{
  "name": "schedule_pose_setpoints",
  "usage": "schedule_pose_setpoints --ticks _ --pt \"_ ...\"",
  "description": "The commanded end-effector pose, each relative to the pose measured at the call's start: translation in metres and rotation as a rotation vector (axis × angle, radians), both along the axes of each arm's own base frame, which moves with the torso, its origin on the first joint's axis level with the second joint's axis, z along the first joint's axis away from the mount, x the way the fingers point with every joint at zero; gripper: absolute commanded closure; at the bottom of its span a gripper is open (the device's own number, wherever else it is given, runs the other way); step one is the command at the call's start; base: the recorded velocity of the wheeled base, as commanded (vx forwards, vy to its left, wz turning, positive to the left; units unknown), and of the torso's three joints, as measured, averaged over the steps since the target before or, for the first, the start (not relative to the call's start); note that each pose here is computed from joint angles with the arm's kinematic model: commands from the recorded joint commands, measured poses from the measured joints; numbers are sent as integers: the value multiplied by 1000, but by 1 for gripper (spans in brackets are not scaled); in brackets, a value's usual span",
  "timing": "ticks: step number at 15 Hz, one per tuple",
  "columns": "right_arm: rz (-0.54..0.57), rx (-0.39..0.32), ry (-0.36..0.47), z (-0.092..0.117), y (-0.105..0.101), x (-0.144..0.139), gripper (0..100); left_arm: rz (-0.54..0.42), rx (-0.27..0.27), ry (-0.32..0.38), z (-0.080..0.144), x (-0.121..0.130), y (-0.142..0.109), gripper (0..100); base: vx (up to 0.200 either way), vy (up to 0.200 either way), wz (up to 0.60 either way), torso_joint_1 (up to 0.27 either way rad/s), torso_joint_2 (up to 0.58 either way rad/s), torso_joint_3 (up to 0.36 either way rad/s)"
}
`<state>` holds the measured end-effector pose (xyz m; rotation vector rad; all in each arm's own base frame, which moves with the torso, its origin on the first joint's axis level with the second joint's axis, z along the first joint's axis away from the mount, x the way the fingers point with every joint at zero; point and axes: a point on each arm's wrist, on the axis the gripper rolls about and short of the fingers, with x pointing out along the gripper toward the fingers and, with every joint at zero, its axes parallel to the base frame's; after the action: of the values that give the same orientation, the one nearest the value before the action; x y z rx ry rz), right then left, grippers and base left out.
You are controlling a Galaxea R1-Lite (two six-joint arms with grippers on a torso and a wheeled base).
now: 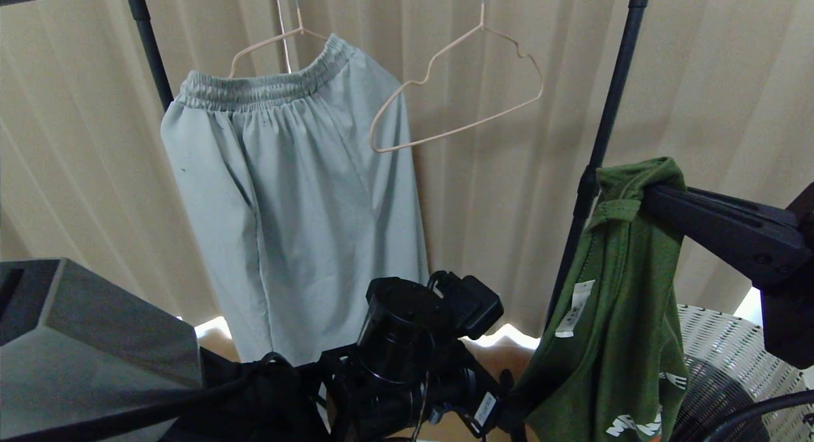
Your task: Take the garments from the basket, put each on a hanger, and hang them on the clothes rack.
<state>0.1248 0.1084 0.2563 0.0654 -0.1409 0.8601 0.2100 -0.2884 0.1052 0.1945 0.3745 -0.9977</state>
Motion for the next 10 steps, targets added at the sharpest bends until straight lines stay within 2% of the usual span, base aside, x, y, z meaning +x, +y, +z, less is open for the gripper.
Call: schedule_pose_setpoints --ticks 1,2,4,6,8,10 --pt "1 0 -1 0 0 0 100 5 -4 -3 5 -3 8 0 0 0 0 0 0 0" --pt "1 -1 1 0 0 0 100 5 -4 -8 6 -4 9 100 0 0 0 0 0 0" --pt "-5 -2 5 -1 0 1 100 -3 -9 -27 7 -14 22 100 0 0 0 0 0 0" --pt "-7 -9 14 -3 0 1 100 -7 -35 -94 19 -26 43 100 0 0 0 0 0 0" --pt "-11 -31 41 -9 4 7 100 82 -81 -147 51 -22 78 100 0 0 0 0 0 0" --pt "-36 -67 83 -22 8 18 100 151 -87 -160 85 -32 116 100 0 0 0 0 0 0"
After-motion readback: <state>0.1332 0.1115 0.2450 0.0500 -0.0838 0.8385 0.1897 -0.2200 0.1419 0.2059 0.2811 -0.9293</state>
